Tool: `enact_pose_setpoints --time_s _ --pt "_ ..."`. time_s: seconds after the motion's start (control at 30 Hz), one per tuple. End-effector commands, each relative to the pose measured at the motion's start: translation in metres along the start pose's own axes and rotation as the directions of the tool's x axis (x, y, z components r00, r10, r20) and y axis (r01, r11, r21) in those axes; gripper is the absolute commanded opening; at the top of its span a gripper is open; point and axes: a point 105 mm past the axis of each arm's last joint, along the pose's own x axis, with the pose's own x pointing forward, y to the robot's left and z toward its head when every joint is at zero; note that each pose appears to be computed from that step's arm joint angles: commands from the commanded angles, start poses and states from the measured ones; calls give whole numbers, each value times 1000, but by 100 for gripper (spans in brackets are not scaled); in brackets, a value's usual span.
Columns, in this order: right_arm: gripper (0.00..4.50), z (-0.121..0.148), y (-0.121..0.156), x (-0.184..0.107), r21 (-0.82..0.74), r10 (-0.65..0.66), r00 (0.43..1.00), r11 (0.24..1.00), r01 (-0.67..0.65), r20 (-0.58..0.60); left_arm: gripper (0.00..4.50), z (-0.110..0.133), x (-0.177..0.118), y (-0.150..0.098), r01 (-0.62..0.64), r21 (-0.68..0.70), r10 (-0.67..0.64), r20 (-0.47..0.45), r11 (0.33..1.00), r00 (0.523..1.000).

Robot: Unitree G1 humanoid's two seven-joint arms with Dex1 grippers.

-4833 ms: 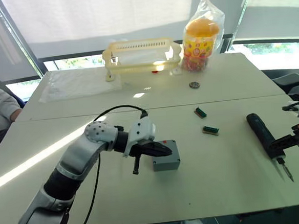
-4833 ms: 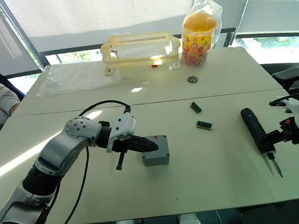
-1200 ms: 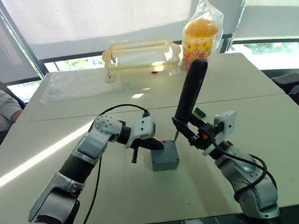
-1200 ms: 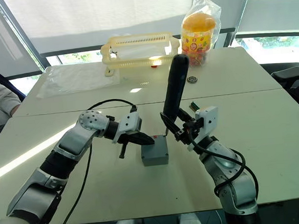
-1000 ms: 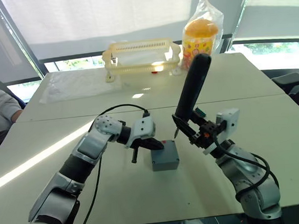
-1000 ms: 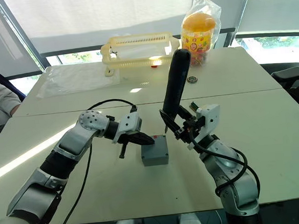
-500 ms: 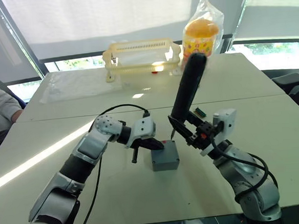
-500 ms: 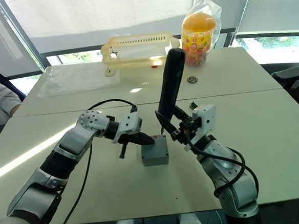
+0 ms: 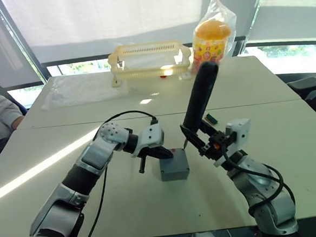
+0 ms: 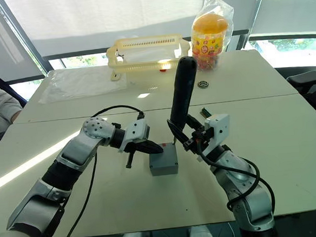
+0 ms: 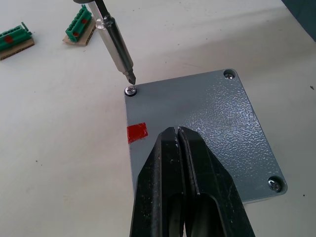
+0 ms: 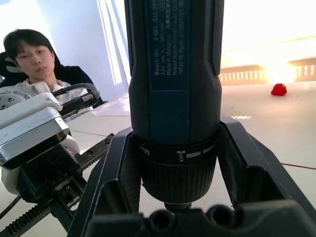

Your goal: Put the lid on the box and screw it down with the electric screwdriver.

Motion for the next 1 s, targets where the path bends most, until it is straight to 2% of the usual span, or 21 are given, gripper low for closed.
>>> enact_pose_setpoints --time_s 0.03,0.4,1.0 --pt "176 16 4 2 -31 21 997 999 -19 76 0 -15 2 -5 12 -34 -14 -58 999 998" --pt "176 32 7 5 -56 30 992 998 -23 124 0 -16 2 -6 16 -33 -18 -60 999 998" --pt "176 24 11 4 -32 34 994 999 -31 105 0 -17 2 -8 20 -31 -22 -62 999 998"
